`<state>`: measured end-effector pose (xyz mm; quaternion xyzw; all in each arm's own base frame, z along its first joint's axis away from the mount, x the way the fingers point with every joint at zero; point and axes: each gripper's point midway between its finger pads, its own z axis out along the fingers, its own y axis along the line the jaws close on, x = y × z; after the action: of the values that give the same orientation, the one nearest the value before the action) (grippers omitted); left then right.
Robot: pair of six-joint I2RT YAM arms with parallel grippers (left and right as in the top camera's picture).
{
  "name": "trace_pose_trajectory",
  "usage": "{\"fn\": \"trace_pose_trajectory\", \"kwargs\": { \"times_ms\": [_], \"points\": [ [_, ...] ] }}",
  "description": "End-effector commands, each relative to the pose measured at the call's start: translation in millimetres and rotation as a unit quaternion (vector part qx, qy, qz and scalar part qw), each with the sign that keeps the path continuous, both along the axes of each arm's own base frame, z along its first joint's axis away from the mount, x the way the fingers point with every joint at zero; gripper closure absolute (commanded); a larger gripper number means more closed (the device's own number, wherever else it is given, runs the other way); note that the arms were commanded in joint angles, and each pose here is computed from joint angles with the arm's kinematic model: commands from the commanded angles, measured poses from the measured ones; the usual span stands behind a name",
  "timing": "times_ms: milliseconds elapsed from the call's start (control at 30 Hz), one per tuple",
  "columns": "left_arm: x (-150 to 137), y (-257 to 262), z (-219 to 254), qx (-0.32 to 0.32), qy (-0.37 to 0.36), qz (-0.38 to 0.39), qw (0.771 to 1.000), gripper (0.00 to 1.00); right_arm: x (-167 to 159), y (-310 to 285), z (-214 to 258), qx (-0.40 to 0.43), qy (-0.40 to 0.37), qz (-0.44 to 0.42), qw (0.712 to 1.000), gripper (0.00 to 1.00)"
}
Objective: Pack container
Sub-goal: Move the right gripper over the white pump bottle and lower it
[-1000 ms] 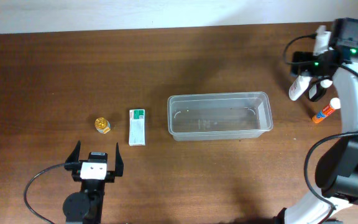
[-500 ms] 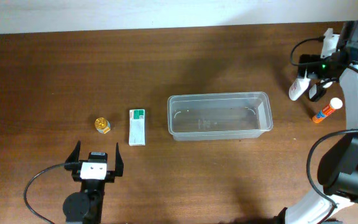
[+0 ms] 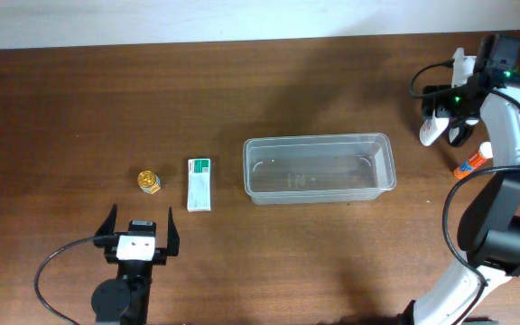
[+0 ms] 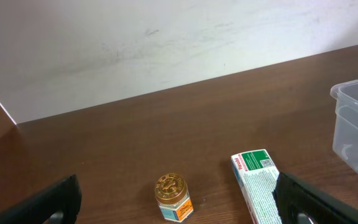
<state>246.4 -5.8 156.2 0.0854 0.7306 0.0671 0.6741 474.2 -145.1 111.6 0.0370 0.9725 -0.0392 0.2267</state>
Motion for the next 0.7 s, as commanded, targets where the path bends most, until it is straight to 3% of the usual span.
{"fn": "trace_pose_trajectory", "kwargs": {
  "times_ms": [0, 667],
  "points": [
    [-0.4, -1.4, -0.8, 0.004, 0.000, -0.005, 1.000, 0.01, 3.8, 9.8, -15.5, 0.012, 0.012, 0.014, 1.000, 0.00],
    [-0.4, -1.4, -0.7, 0.004, 0.000, -0.005, 1.000, 0.01, 7.7, 7.1, -10.4, 0.009, 0.003, 0.013, 1.000, 0.03]
  ]
}}
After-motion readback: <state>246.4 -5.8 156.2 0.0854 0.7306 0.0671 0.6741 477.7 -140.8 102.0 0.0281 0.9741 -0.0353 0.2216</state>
